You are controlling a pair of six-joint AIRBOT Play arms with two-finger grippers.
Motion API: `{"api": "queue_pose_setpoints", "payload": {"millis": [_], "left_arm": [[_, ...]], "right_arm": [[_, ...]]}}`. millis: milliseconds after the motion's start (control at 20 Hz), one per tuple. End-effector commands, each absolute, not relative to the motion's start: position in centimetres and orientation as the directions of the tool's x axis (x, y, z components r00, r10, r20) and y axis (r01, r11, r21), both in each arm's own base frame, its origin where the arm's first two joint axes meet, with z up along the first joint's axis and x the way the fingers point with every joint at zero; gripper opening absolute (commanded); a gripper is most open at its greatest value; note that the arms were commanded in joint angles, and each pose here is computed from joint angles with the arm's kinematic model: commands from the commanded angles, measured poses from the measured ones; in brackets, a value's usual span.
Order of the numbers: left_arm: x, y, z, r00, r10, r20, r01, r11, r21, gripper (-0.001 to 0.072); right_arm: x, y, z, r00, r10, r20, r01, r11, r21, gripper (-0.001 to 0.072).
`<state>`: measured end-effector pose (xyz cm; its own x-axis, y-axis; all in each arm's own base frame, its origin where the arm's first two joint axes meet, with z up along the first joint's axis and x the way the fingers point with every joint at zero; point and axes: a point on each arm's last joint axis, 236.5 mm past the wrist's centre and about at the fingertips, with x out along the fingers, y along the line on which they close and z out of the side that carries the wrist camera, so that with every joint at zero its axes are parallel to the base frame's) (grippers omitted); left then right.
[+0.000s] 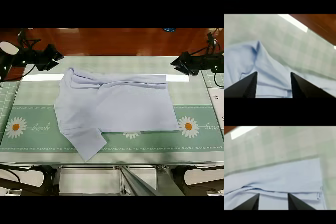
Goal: Fold the shirts.
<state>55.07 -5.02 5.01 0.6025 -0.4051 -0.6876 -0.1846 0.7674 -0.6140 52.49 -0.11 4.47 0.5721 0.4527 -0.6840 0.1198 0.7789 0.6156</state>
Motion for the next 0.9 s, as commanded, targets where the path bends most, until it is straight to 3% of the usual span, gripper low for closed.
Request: {"api": "queue_pose_setpoints", "payload": {"millis": [0, 200, 350, 500, 600, 700, 850], "left_arm": [[52.3, -2.2, 4.4, 0.432, -0.461, -0.775, -0.199, 0.790, -0.580, 0.0510], [42.3, 5.5, 2.4, 0.174, -0.419, -0.891, -0.303, 0.839, -0.453, 0.0510], [37.2, 6.8, 0.7, 0.193, -0.397, -0.897, -0.390, 0.808, -0.441, 0.0510], [30.2, 5.4, -3.4, 0.191, -0.387, -0.902, -0.491, 0.758, -0.429, 0.0510], [26.3, 3.5, -5.5, 0.215, -0.470, -0.856, -0.581, 0.644, -0.499, 0.0510], [24.5, 0.5, -6.0, 0.270, -0.588, -0.762, -0.568, 0.542, -0.619, 0.0509], [21.8, -2.1, -7.5, 0.232, -0.656, -0.718, -0.573, 0.505, -0.646, 0.0510]], "right_arm": [[52.1, -1.3, 6.3, 0.533, 0.537, -0.654, 0.036, 0.757, 0.652, 0.0412], [44.9, -7.7, 7.8, 0.442, 0.492, -0.750, 0.118, 0.797, 0.592, 0.0408], [39.0, -10.6, 5.7, 0.420, 0.397, -0.816, 0.260, 0.809, 0.528, 0.0408], [33.2, -10.2, 1.6, 0.435, 0.364, -0.824, 0.406, 0.737, 0.540, 0.0408], [29.6, -9.3, -0.5, 0.447, 0.377, -0.811, 0.439, 0.698, 0.566, 0.0408], [27.7, -9.3, -2.2, 0.474, 0.347, -0.810, 0.511, 0.640, 0.573, 0.0408], [26.8, -7.3, -3.0, 0.494, 0.378, -0.783, 0.527, 0.586, 0.616, 0.0408]]}}
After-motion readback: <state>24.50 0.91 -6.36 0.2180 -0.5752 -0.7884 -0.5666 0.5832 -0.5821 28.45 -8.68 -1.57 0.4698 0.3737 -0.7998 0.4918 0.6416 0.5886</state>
